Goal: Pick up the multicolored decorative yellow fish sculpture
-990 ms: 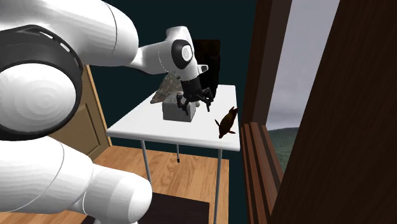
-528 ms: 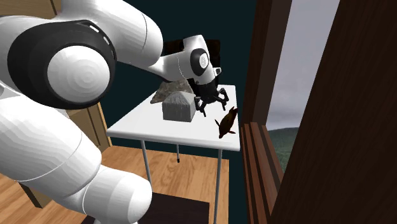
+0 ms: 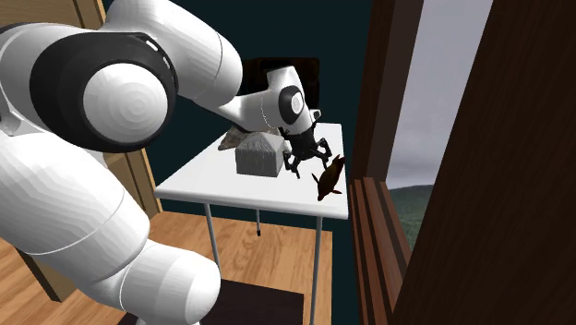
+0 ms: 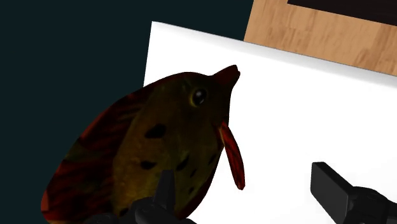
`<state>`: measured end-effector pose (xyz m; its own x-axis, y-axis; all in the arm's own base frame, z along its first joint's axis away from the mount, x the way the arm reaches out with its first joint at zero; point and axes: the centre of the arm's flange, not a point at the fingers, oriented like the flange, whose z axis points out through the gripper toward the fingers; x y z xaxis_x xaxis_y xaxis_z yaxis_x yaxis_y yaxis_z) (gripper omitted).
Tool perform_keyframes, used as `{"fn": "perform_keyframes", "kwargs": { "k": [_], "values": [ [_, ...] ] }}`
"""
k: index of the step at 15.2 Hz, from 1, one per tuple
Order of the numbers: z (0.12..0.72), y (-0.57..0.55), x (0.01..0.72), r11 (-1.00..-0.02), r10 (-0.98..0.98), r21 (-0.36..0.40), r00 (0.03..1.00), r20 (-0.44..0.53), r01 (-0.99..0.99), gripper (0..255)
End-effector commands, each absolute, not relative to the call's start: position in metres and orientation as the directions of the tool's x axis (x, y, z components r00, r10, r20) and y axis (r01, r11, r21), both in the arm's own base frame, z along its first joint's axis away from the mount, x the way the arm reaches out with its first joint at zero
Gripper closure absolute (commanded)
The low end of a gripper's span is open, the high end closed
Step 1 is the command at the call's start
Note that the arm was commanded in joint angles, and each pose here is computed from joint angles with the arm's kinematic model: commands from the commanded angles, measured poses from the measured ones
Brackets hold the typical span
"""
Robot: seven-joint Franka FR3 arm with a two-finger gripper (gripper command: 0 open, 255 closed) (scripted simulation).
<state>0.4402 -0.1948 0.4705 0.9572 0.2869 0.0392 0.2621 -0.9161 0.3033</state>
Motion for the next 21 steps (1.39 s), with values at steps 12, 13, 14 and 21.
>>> {"fn": "perform_keyframes", "kwargs": {
  "k": [12,13,14,21],
  "values": [
    [0.474,-0.195,0.440,-0.916,0.287,0.303,0.957,0.040,0.262,255],
    [0.479,-0.195,0.440,-0.916,0.287,0.304,0.957,0.040,0.262,255],
    [0.484,-0.195,0.440,-0.916,0.287,0.304,0.957,0.040,0.262,255],
    [0.521,-0.195,0.440,-0.916,0.287,0.304,0.957,0.040,0.262,255]
  ]
}}
